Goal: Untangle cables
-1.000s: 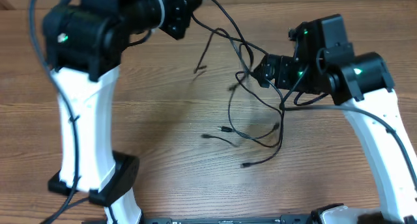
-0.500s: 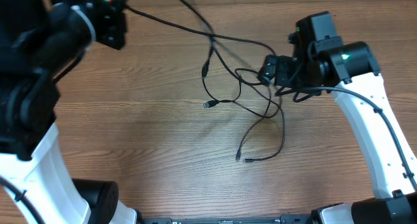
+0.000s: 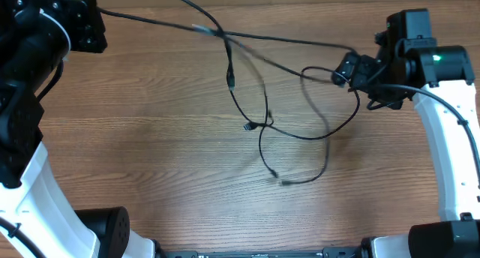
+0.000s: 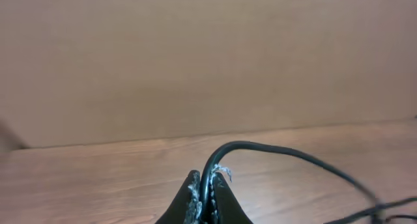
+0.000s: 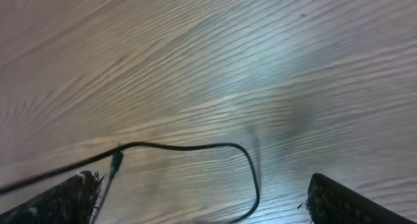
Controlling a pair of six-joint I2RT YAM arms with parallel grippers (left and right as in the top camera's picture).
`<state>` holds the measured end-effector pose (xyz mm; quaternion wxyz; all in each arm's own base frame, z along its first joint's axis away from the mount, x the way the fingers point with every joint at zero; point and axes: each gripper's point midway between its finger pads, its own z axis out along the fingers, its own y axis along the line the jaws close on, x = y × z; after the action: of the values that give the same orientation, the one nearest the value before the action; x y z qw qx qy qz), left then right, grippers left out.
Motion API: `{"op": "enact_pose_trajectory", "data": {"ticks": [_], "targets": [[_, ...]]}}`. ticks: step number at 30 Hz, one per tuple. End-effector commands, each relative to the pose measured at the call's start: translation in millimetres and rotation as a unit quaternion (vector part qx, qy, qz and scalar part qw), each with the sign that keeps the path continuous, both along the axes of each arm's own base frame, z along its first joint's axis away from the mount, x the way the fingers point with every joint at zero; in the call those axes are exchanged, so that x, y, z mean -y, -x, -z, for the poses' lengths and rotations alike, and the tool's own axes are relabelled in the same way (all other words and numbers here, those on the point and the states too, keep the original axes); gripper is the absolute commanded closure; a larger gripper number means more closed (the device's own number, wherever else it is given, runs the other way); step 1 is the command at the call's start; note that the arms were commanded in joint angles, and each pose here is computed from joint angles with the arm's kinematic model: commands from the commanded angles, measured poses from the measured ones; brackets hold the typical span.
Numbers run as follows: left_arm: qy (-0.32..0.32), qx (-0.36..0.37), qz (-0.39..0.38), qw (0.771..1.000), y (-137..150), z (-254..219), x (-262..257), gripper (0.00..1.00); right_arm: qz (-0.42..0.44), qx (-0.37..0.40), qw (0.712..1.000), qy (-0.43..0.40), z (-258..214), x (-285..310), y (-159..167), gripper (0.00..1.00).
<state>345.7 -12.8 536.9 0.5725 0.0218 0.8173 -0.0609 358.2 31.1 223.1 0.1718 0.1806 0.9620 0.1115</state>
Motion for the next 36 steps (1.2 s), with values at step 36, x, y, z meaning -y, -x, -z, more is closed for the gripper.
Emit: {"op": "enact_pose_trajectory", "data": {"ticks": [36], "targets": [[0.138, -0.029, 0.324, 0.936, 8, 7, 84, 0.96, -0.331, 0.155, 0.885, -0.288, -81, -133, 12, 0.0]]}}
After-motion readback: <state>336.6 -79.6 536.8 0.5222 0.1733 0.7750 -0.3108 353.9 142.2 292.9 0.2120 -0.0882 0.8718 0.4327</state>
